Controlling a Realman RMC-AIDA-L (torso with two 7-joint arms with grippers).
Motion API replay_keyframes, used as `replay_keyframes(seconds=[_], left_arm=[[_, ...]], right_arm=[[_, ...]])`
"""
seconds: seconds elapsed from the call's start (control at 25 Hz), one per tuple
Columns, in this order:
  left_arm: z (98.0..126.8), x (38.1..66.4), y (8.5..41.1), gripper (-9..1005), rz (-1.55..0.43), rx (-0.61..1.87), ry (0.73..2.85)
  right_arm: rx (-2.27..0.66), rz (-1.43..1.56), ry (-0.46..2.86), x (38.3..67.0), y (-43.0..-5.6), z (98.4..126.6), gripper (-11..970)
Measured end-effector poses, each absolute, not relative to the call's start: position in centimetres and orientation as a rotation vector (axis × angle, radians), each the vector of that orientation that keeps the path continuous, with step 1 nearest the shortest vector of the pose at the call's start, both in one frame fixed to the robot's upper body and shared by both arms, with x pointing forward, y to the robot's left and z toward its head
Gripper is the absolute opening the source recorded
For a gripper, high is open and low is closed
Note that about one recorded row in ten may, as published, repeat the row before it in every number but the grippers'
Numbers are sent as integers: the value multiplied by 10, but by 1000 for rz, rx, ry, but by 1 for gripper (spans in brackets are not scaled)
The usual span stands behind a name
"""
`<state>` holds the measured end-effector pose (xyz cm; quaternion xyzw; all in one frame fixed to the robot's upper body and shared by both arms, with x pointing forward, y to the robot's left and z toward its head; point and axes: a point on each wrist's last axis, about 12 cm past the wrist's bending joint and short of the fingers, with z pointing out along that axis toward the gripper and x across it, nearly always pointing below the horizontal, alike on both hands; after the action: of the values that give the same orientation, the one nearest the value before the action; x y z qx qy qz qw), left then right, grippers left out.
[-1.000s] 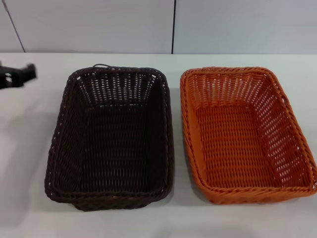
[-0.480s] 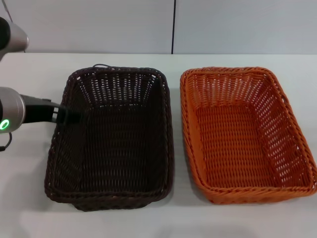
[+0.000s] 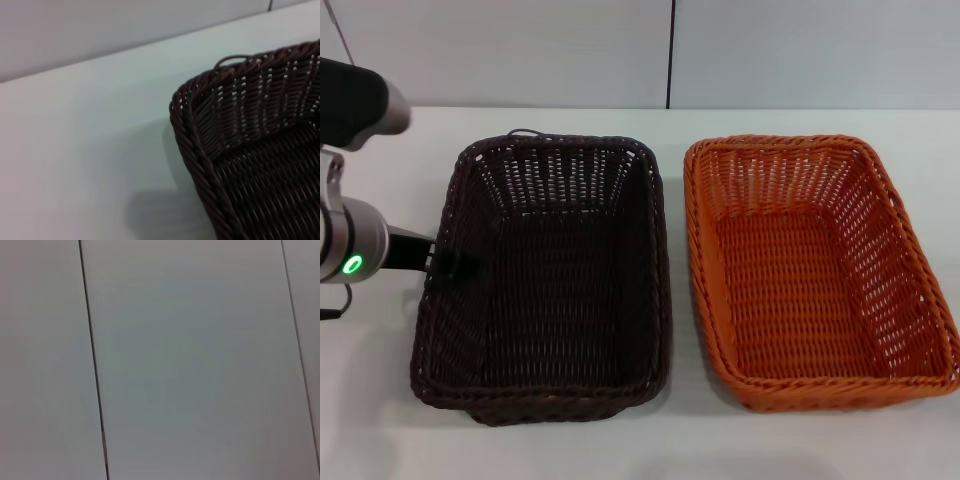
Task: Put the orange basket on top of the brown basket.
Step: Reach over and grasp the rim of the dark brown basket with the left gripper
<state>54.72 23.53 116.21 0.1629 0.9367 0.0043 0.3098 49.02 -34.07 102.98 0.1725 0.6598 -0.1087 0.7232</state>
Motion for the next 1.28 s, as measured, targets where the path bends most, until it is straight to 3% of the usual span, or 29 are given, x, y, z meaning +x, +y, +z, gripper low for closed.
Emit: replay_keyframes(seconds=[0.6,1.04,1.28], left_arm=[[1137,564,229,673,27,475,2581],[1145,564,219,654,35,569,2527],[1151,564,218,496,38,591,2493]], right_arm=[[373,-242,1467,490,-341,1028,728],[373,-243,1468,490,-341,1028,727],[370,-241,1464,493,-340,1029,728]])
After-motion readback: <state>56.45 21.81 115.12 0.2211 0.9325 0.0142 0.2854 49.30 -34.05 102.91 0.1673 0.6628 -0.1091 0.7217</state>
